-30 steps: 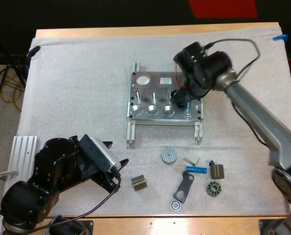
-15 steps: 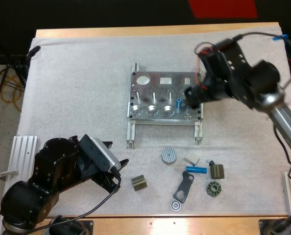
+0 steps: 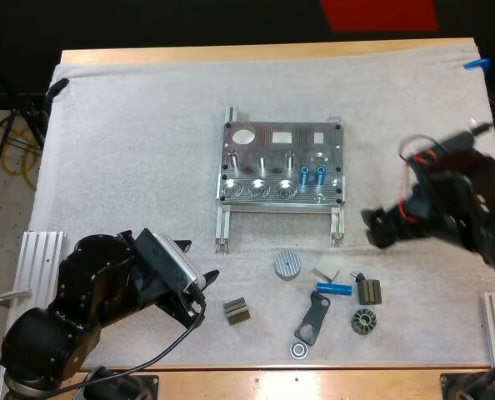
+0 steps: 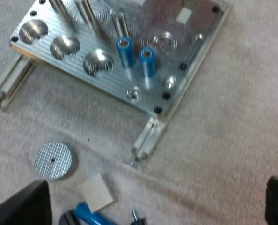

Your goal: Load cells from left to right

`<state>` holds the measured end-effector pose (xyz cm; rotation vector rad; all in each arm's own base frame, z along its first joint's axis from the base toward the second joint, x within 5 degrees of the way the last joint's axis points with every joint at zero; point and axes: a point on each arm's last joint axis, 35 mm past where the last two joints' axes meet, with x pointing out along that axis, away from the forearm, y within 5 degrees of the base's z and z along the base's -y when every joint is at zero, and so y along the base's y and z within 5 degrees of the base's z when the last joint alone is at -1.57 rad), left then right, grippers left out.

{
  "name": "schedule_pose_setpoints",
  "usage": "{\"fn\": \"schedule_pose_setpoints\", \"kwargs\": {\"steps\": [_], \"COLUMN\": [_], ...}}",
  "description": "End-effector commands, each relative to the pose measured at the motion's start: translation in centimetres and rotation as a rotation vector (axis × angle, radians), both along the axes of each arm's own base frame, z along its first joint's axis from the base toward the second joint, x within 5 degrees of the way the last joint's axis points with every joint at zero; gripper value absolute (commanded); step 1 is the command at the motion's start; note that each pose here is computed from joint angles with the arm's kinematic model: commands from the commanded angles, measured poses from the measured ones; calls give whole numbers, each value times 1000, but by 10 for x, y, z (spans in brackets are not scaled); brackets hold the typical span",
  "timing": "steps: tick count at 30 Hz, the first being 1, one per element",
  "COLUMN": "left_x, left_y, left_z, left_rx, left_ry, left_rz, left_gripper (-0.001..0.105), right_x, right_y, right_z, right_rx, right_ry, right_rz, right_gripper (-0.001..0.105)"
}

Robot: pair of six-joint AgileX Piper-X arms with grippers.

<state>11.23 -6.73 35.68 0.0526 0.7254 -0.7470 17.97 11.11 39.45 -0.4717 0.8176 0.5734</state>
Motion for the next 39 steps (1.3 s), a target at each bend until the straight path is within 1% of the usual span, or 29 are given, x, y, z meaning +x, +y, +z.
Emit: {"fn": "schedule_pose_setpoints", "kwargs": {"steps": [1, 6, 9, 11, 12, 13, 15, 17, 19, 22, 23, 25, 26, 28, 30, 31, 32, 34, 35, 37, 38, 39], "left_x": [1, 7, 11, 16, 19, 23, 29, 36, 42, 52, 54, 66, 70, 84, 95, 101, 103, 109, 110, 107, 105, 102], "left_y": [-1, -3, -7, -10, -13, -17, -24, -34, -51, -78, -82, -103, -107, -123, -133, -139, -141, -150, -152, -162, -165, -171], "left_z": [3, 11, 15, 15, 15, 13, 8, 0, -9, -22, -23, -32, -36, -44, -53, -59, -60, -74, -78, -89, -93, -99], "left_rx": [-12, -49, -86, -110, -120, -124, -113, -86, -45, 30, 43, 101, 116, 155, 190, 214, 223, 289, 305, 360, 380, 419], "left_ry": [-26, -102, -134, -140, -135, -126, -102, -76, -51, -24, -26, -11, -3, 10, 31, 41, 37, 58, 62, 72, 69, 61], "left_rz": [-3, -3, -32, -60, -78, -94, -115, -161, -242, -332, -338, -389, -396, -434, -460, -480, -493, -560, -581, -658, -668, -690], "left_gripper": [59, 59, 59, 59, 59, 59, 59, 59, 59, 59, 59, 59, 58, 56, 51, 47, 46, 40, 39, 39, 39, 39], "right_x": [-9, -38, -56, -68, -76, -83, -93, -102, -114, -126, -129, -135, -137, -142, -145, -146, -147, -147, -147, -147, -147, -147], "right_y": [-5, -23, -34, -39, -42, -44, -48, -54, -61, -69, -71, -75, -76, -80, -82, -83, -84, -84, -84, -84, -84, -84], "right_z": [2, 6, 10, 12, 11, 10, 6, 0, -10, -18, -19, -22, -22, -21, -20, -20, -20, -20, -20, -20, -20, -20], "right_rx": [17, 59, 95, 141, 183, 220, 266, 281, 274, 267, 266, 273, 276, 279, 277, 276, 279, 290, 289, 289, 289, 289], "right_ry": [-14, -68, -103, -102, -95, -81, -49, -31, -13, 0, 2, -13, -19, -50, -69, -77, -79, -76, -75, -75, -75, -75], "right_rz": [4, 0, 2, 39, 77, 115, 151, 129, 125, 124, 123, 124, 125, 116, 106, 97, 92, 81, 81, 81, 81, 81], "right_gripper": [89, 89, 89, 89, 89, 89, 89, 89, 89, 89, 89, 89, 89, 89, 89, 89, 89, 89, 89, 89, 89, 89]}}
